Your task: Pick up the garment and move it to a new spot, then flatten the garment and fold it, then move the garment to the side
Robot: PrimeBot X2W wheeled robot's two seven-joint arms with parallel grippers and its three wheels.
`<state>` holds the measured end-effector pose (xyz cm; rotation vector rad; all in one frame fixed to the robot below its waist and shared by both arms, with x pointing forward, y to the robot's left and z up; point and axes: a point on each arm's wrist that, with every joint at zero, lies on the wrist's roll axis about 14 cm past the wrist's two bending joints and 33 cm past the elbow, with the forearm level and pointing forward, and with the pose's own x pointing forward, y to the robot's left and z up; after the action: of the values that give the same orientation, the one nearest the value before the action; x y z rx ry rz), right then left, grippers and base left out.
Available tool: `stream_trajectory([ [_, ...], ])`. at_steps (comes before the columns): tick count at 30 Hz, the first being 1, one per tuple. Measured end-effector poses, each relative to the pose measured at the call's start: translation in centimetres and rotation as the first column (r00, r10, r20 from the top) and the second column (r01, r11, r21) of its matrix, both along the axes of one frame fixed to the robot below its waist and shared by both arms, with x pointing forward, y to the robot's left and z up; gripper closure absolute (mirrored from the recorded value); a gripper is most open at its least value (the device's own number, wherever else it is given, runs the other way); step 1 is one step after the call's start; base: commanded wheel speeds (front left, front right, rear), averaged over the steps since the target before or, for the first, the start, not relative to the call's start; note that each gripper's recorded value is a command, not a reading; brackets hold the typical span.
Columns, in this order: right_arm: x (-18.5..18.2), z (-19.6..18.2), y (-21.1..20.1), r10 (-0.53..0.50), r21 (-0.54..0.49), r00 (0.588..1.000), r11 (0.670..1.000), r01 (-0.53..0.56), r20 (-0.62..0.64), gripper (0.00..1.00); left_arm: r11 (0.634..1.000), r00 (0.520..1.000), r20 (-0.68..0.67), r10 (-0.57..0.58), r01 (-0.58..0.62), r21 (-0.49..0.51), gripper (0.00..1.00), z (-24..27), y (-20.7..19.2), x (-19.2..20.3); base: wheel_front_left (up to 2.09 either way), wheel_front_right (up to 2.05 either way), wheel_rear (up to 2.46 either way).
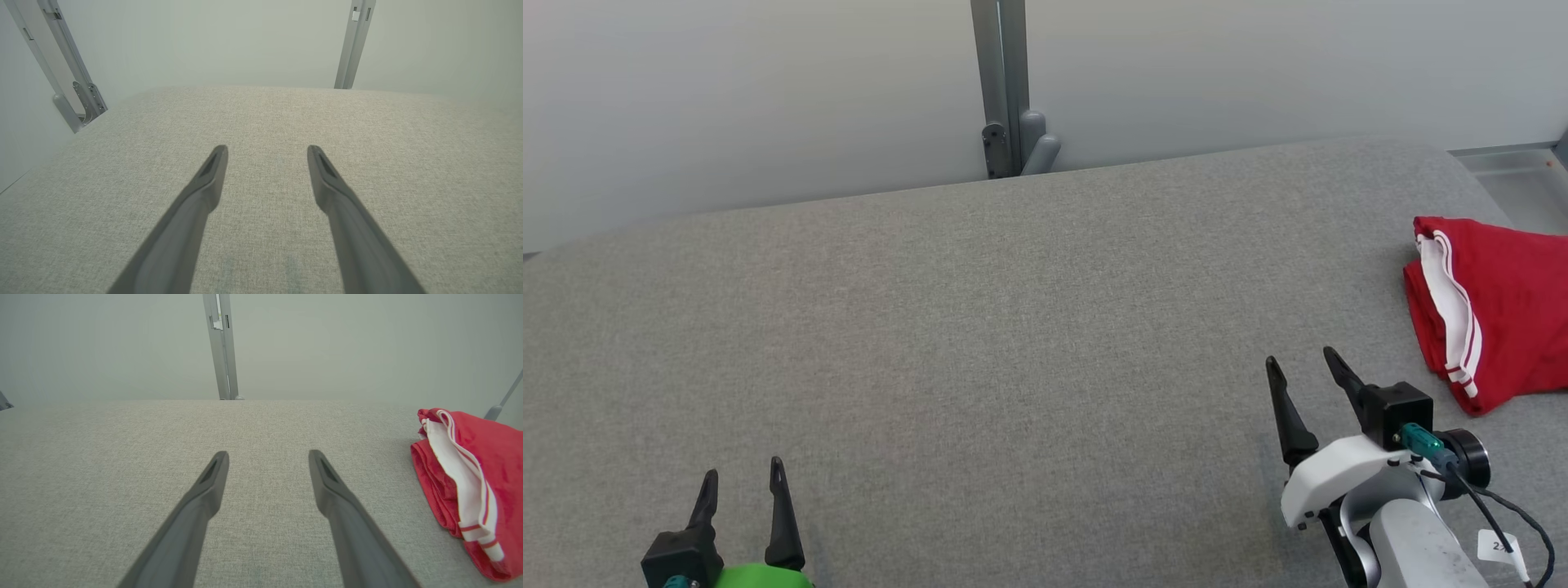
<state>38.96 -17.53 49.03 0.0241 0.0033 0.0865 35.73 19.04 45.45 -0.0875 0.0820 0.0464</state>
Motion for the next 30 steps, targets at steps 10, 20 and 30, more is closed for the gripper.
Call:
stream_trajectory([
  [10,-0.3,0.1,0.1,0.001,0.000,1.000,1.000,-0.001,0.006,0.00,1.000,1.000,0.005,-0.018,0.018,-0.008,0.00,0.1,-0.4,-0.2,0.00,0.00,0.00],
  [20,-0.2,-0.4,0.0,-0.004,0.010,1.000,1.000,0.005,-0.009,0.00,0.999,1.000,-0.008,-0.028,0.028,-0.023,0.00,-0.3,-0.7,-0.5,0.00,0.00,0.00],
  [30,-0.2,-0.9,0.5,0.012,0.009,1.000,1.000,-0.012,-0.025,0.00,0.999,0.999,-0.018,-0.029,0.029,-0.033,0.00,-0.6,-0.8,-0.5,0.00,0.00,0.00],
])
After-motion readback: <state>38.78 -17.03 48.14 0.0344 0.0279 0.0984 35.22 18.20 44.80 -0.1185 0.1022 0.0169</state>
